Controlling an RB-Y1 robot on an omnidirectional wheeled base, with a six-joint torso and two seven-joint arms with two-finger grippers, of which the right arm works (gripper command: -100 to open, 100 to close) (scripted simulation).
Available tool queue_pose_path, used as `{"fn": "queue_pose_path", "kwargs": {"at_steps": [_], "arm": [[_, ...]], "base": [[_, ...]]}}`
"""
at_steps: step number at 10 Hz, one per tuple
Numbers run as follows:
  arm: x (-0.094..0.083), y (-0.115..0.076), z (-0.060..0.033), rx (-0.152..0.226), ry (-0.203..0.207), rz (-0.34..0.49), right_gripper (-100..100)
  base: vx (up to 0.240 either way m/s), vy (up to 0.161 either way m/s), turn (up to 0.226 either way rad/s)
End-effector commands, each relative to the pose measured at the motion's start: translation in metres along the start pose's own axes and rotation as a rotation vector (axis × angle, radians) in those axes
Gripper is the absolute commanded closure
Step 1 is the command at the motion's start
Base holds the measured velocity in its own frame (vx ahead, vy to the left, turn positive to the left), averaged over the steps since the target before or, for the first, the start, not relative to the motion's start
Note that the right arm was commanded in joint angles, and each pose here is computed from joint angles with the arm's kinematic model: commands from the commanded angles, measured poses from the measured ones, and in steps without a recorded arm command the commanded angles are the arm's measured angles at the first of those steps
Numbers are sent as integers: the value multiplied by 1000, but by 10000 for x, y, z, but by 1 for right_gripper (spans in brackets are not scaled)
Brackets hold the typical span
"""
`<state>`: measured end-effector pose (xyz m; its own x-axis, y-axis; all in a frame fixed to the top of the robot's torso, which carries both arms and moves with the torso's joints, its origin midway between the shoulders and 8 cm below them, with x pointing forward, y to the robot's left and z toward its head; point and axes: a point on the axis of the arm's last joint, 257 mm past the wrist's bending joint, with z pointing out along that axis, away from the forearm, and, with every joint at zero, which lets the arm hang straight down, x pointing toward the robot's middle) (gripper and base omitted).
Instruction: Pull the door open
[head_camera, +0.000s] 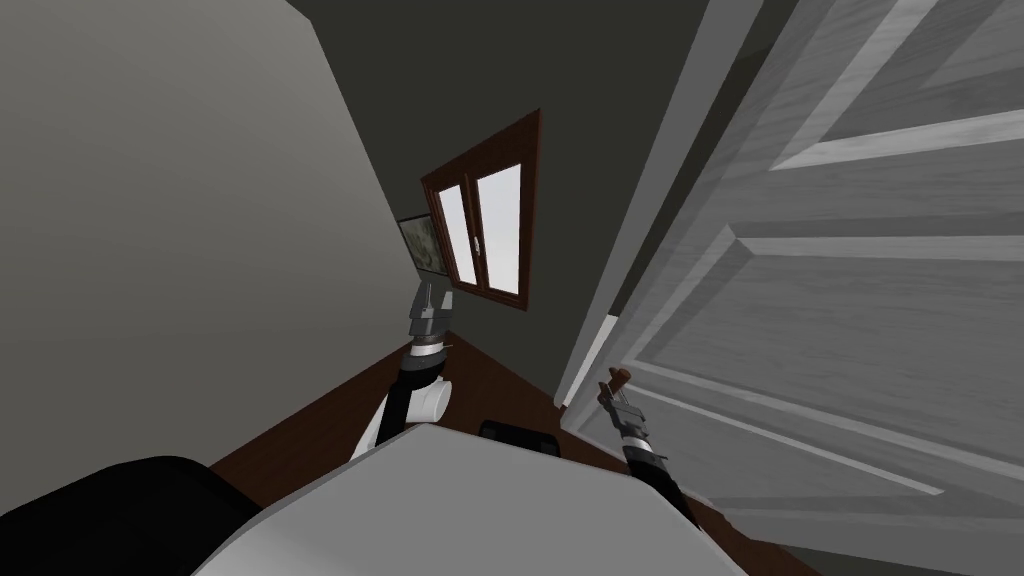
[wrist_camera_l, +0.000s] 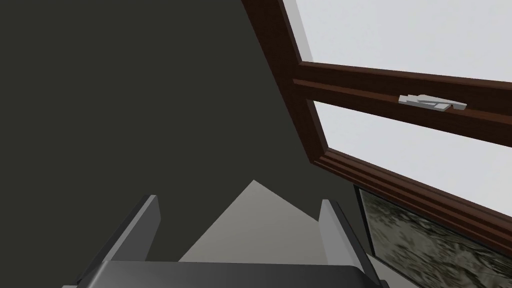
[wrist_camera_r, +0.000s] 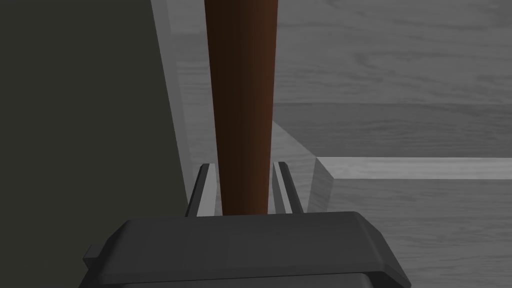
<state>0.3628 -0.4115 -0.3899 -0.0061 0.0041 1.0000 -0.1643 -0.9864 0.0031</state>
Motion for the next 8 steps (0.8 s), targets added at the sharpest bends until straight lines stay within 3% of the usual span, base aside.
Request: {"fn": "queue_pose_path", "kwargs": {"at_steps": [1, 2, 3, 8], "arm": [[-15, -21, -38, 17, -7, 3, 100], [-3, -7, -17, 10, -2, 1, 100], [-15, -17, -101, 35, -4, 1, 100], [-13, -32, -310, 102, -5, 2, 100]], "base": [[-179, -4, 49], [-79, -1, 10], [-148, -21, 97], [-219, -53, 126]]}}
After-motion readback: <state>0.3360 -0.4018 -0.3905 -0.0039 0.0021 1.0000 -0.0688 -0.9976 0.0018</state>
